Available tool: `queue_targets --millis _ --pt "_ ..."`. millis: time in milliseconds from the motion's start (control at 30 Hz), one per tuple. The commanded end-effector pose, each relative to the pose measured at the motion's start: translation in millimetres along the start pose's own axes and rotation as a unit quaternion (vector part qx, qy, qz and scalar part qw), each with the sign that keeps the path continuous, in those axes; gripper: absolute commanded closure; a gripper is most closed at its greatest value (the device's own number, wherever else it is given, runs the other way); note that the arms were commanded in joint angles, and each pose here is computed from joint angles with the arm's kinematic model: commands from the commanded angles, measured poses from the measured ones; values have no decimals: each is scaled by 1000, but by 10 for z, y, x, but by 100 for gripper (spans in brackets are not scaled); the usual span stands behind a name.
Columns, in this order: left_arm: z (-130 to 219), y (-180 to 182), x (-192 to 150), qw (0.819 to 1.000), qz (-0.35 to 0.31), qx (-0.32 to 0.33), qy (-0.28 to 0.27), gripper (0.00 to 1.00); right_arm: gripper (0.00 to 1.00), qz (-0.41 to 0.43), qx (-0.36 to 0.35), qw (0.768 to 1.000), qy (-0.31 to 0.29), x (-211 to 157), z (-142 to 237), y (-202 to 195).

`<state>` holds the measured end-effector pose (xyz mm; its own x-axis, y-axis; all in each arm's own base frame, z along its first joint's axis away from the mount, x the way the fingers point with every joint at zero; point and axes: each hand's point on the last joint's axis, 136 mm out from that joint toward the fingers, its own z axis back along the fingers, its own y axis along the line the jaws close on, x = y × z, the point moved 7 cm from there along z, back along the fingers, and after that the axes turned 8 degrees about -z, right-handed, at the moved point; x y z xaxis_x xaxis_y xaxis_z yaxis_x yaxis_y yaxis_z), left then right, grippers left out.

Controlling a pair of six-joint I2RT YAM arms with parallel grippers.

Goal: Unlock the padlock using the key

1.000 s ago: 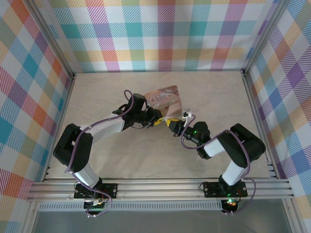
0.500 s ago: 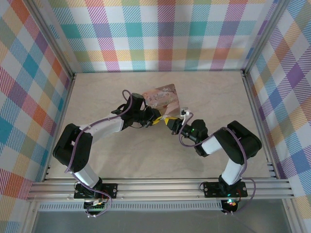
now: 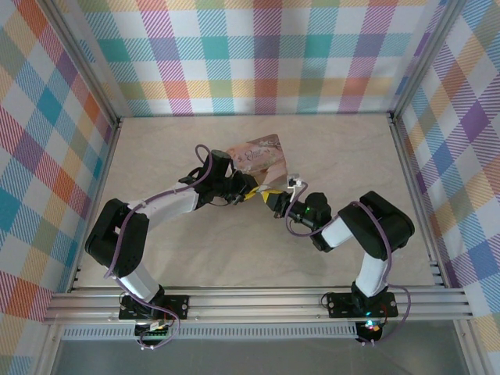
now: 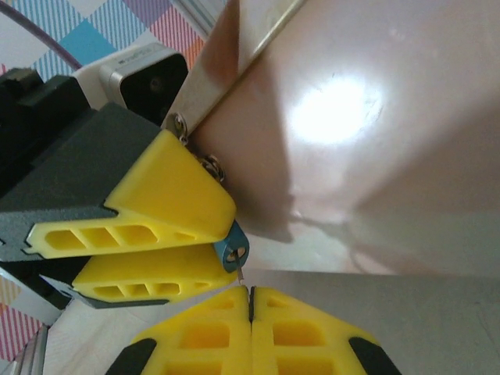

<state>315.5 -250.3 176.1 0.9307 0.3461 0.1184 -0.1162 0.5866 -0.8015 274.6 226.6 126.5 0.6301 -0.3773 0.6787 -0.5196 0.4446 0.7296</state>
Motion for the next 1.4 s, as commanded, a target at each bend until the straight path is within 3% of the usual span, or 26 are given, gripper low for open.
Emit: queue_targets --millis 0,800,1367 --pt "130 -281 -59 998 -17 -61 17 94 100 5 28 1000 9 -28 -53 80" --pt "59 -149 -136 998 -38 -18 48 95 100 60 29 998 -22 168 -117 192" --pt "64 -170 -165 998 -41 -15 54 95 100 160 8 987 -24 221 -188 184"
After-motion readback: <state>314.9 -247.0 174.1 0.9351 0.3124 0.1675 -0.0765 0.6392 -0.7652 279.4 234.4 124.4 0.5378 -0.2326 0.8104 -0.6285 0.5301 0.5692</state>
